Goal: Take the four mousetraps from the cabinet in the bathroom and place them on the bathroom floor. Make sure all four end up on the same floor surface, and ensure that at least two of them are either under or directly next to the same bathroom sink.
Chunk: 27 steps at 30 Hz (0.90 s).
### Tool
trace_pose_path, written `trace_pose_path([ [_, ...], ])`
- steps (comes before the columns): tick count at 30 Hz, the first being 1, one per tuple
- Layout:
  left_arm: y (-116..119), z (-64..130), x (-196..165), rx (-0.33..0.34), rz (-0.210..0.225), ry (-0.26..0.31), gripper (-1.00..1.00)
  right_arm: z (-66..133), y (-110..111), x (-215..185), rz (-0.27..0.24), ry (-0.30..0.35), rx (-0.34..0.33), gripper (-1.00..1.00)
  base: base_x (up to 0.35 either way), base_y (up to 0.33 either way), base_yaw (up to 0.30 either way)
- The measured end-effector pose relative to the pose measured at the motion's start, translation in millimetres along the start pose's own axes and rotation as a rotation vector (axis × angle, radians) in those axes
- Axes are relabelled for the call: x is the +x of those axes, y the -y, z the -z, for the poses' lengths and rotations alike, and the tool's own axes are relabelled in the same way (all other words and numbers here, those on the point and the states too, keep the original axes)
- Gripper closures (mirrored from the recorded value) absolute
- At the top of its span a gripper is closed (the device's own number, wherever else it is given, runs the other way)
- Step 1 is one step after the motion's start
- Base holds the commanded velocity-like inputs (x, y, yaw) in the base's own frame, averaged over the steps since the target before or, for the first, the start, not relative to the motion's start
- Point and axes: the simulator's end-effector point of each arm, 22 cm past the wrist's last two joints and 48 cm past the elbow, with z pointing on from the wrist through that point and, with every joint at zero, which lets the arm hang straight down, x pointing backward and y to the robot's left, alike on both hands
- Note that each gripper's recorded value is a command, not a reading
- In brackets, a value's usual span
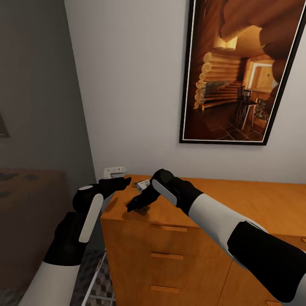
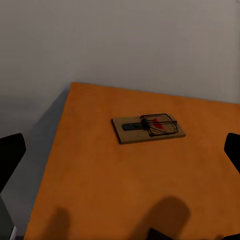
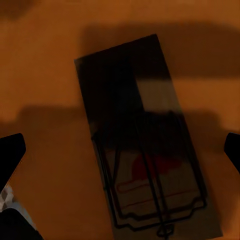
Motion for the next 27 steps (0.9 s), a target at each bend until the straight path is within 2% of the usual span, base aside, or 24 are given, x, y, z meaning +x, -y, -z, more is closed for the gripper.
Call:
trace_pose_path([
  [27, 0.4, 0.0, 0.1, 0.001, -0.001, 0.000, -1.00, -0.1, 2.2, 0.4, -0.007, -0.001, 0.003, -1.00, 0.000, 0.000, 0.000],
])
